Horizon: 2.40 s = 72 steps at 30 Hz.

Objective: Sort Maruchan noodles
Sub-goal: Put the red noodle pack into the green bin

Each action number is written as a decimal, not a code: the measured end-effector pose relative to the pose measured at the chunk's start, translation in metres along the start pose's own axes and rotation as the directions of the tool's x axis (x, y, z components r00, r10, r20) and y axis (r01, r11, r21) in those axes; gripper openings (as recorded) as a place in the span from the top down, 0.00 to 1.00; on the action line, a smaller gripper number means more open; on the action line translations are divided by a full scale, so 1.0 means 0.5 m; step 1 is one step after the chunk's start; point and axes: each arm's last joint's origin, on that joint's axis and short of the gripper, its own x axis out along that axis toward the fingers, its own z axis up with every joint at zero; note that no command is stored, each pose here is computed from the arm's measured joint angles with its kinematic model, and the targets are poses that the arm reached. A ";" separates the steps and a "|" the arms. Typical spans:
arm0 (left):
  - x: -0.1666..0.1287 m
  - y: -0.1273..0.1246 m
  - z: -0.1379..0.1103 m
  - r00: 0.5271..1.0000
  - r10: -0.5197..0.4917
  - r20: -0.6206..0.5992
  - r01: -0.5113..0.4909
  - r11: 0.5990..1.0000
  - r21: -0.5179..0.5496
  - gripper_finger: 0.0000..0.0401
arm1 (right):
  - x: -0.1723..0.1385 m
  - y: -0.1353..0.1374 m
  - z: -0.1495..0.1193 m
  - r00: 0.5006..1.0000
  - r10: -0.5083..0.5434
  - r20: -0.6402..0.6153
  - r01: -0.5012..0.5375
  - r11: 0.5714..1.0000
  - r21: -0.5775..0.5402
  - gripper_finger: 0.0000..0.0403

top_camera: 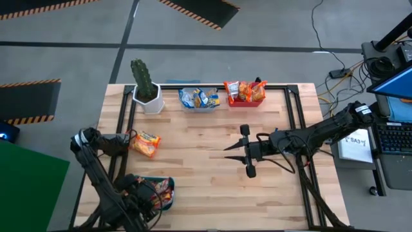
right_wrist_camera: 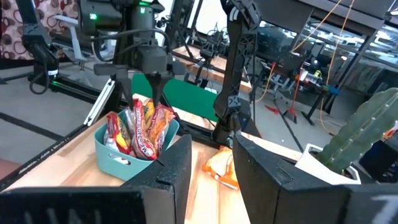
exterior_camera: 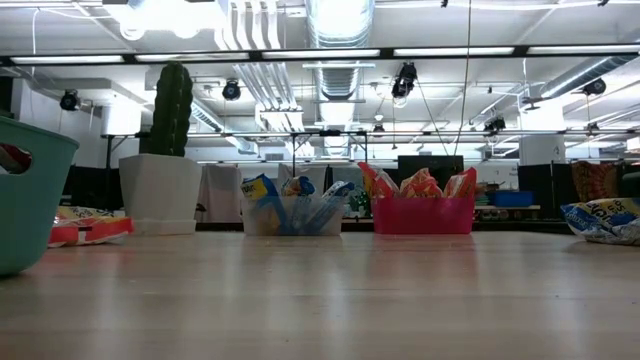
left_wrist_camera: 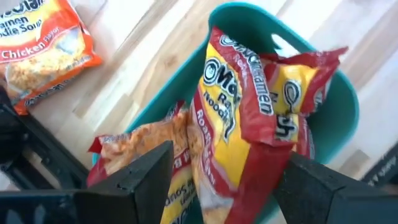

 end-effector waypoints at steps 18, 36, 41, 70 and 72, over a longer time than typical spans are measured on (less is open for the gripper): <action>0.027 0.008 0.010 0.994 0.024 0.106 -0.025 1.000 0.014 0.97 | 0.000 0.000 0.000 1.000 -0.001 -0.001 0.001 1.000 0.029 0.73; 0.047 0.014 0.146 0.995 -0.071 0.063 0.071 0.997 0.004 1.00 | 0.000 0.001 -0.002 1.000 0.001 -0.011 -0.001 0.999 0.041 0.73; 0.069 0.018 0.148 0.998 -0.047 0.051 0.047 0.999 0.007 1.00 | 0.000 0.001 -0.004 1.000 0.004 -0.021 -0.003 0.999 0.041 0.73; 0.088 -0.031 0.132 0.939 -0.321 -0.122 0.331 0.940 0.078 0.82 | 0.000 0.001 -0.005 1.000 0.005 -0.026 -0.004 0.999 0.049 0.73; 0.086 -0.035 0.132 0.929 -0.343 -0.137 0.355 0.932 0.072 0.77 | 0.000 0.001 -0.005 1.000 0.006 -0.026 -0.004 0.999 0.048 0.73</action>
